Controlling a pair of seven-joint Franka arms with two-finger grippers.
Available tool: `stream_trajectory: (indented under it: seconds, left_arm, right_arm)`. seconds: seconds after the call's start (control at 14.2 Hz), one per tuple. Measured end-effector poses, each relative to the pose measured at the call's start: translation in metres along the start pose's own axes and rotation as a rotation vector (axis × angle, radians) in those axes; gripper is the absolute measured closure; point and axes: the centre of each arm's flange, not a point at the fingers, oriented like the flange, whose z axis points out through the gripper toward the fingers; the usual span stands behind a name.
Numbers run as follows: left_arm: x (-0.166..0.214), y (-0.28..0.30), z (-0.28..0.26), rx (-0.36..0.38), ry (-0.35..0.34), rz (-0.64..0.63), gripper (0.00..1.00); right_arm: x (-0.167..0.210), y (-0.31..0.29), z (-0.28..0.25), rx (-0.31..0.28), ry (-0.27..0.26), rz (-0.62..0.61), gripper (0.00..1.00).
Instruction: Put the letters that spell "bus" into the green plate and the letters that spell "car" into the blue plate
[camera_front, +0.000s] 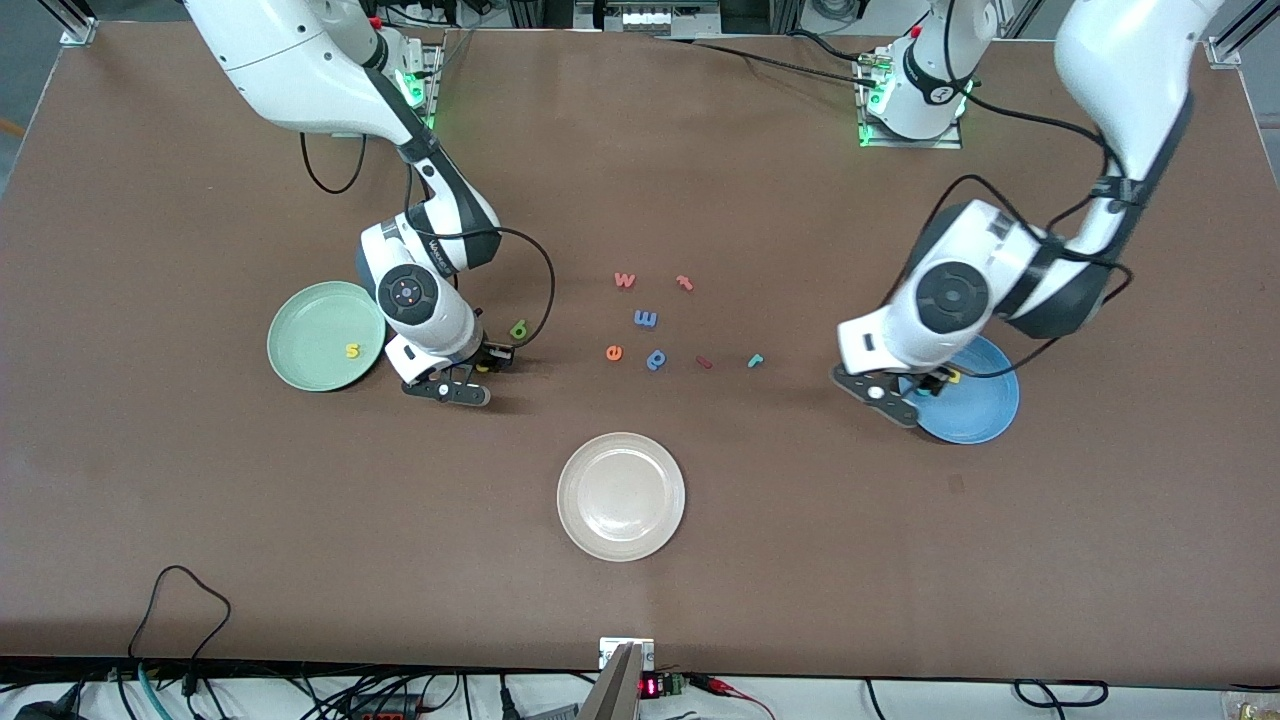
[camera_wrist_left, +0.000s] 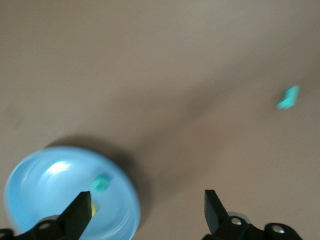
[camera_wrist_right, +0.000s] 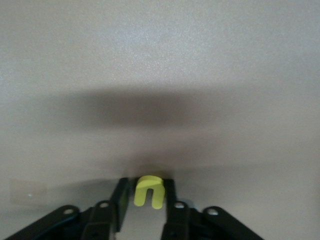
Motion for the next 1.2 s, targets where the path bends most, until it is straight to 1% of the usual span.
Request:
stream_trajectory:
  seconds: [0.07, 0.14, 0.21, 0.28, 0.35, 0.42, 0.56, 0.63, 0.77, 0.84, 0.91, 0.99, 1.06, 1.2]
  left_arm:
    - [0.01, 0.019, 0.006, -0.011, 0.022, 0.013, 0.03]
    - [0.018, 0.038, 0.015, -0.029, 0.036, 0.009, 0.11]
    - [0.025, 0.053, 0.026, -0.05, 0.048, 0.002, 0.24]
    - [0.031, 0.065, 0.038, -0.075, 0.068, 0.002, 0.33]
    - [0.037, 0.075, 0.05, -0.102, 0.093, 0.001, 0.33]
    - [0.042, 0.082, 0.06, -0.125, 0.114, 0.003, 0.37]
    - [0.046, 0.093, 0.071, -0.146, 0.124, 0.015, 0.38]
    - [0.047, 0.1, 0.072, -0.148, 0.122, 0.024, 0.38]
    - [0.048, 0.114, 0.074, -0.148, 0.116, 0.033, 0.39]
    - [0.048, 0.121, 0.076, -0.146, 0.109, 0.034, 0.42]
    - [0.047, 0.127, 0.08, -0.141, 0.098, 0.035, 0.42]
    - [0.046, 0.13, 0.086, -0.128, 0.087, 0.042, 0.44]
    - [0.044, 0.13, 0.092, -0.104, 0.078, 0.055, 0.44]
    - [0.042, 0.128, 0.098, -0.063, 0.074, 0.074, 0.46]
  right_arm:
    - [0.0, 0.0, 0.0, 0.0, 0.0, 0.0, 0.74]
    - [0.0, 0.0, 0.0, 0.0, 0.0, 0.0, 0.74]
    - [0.0, 0.0, 0.0, 0.0, 0.001, 0.0, 0.74]
    - [0.0, 0.0, 0.0, 0.0, 0.001, 0.0, 0.74]
    - [0.001, 0.001, -0.001, -0.001, 0.002, -0.002, 0.74]
    - [0.004, 0.002, -0.003, 0.001, 0.008, -0.007, 0.74]
    - [0.017, 0.016, -0.018, 0.005, 0.028, -0.042, 0.74]
    - [0.024, 0.032, -0.03, -0.003, 0.023, -0.065, 0.74]
    - [0.039, 0.08, -0.054, -0.027, -0.015, -0.122, 0.74]
    - [0.045, 0.11, -0.063, -0.032, -0.029, -0.147, 0.74]
    - [0.048, 0.14, -0.067, -0.033, -0.043, -0.175, 0.74]
    - [0.047, 0.173, -0.066, -0.032, -0.063, -0.204, 0.74]
    - [0.044, 0.2, -0.059, -0.03, -0.086, -0.227, 0.74]
    - [0.035, 0.243, -0.041, -0.02, -0.136, -0.263, 0.74]
